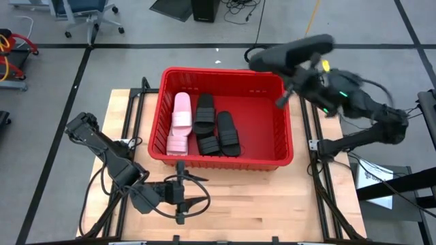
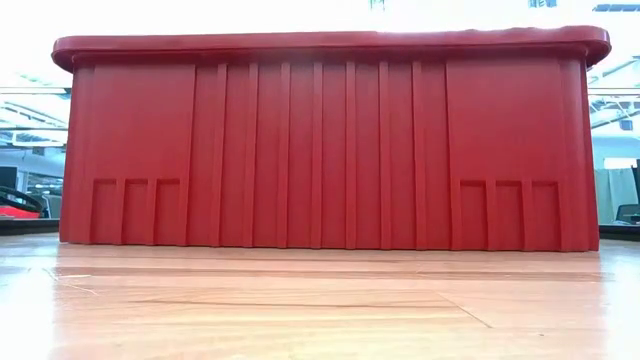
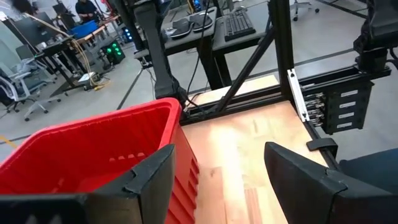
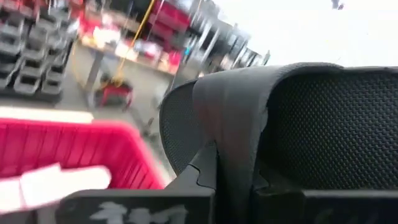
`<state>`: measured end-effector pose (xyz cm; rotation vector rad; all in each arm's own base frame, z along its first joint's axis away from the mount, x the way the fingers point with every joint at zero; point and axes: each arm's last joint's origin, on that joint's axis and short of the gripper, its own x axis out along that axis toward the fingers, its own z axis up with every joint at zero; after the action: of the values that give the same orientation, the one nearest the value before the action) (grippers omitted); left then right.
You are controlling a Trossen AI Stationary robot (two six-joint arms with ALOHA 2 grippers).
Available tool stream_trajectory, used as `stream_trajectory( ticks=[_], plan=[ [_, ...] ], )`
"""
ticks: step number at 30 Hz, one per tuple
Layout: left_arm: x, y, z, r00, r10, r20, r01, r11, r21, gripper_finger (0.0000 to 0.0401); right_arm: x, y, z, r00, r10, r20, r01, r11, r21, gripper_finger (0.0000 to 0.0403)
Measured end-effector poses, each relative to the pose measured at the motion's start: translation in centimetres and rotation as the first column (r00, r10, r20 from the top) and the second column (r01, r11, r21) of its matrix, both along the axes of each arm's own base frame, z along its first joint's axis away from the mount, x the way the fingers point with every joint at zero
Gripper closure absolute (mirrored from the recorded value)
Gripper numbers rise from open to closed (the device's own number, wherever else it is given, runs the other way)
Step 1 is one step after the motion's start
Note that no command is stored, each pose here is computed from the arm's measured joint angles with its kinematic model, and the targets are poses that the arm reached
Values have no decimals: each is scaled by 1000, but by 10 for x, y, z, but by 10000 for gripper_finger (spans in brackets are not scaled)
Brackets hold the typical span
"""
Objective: Pick and place slides into bin
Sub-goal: Put the black slide into the red bin
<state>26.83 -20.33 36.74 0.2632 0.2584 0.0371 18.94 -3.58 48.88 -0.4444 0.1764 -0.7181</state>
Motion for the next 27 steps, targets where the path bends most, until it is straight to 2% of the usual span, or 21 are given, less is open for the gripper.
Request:
stream_trajectory(
  ticks=[2, 4, 6, 8, 10, 13, 17, 20, 22, 27],
  plan=[
    [0, 0, 0, 1000, 1, 0, -1, 1000, -1, 153, 12, -22, -5, 998, 28, -49, -23, 994, 103, 399],
    [0, 0, 0, 1000, 3, 0, -3, 1000, 3, 153, 25, -47, -11, 991, 93, -92, -69, 969, 238, 399],
    [0, 0, 0, 1000, 0, -1, 0, 1000, 18, 153, 36, -72, -18, 977, 179, -118, -123, 918, 378, 399],
    [0, 1, 0, 1000, 10, 2, -10, 1000, 25, 153, 46, -95, -27, 955, 262, -137, -161, 849, 502, 399],
    [0, 2, 1, 999, 35, 8, -36, 999, 39, 153, 56, -116, -37, 919, 373, -128, -222, 758, 614, 399],
    [-2, 6, 5, 997, 72, 23, -73, 994, 77, 153, 72, -140, -58, 824, 565, -41, -347, 561, 752, 399],
    [-8, 18, 18, 993, 108, 57, -112, 991, 76, 153, 96, -167, -86, 721, 687, 90, -446, 361, 819, 399],
    [-15, 30, 29, 989, 124, 78, -128, 990, 59, 153, 112, -181, -113, 656, 740, 152, -475, 248, 844, 399],
    [-21, 40, 38, 987, 136, 91, -141, 988, 56, 153, 119, -187, -128, 631, 760, 155, -470, 216, 856, 399],
    [-40, 71, 58, 978, 178, 111, -186, 980, 67, 153, 133, -194, -154, 596, 792, 134, -459, 198, 866, 399]
  ],
)
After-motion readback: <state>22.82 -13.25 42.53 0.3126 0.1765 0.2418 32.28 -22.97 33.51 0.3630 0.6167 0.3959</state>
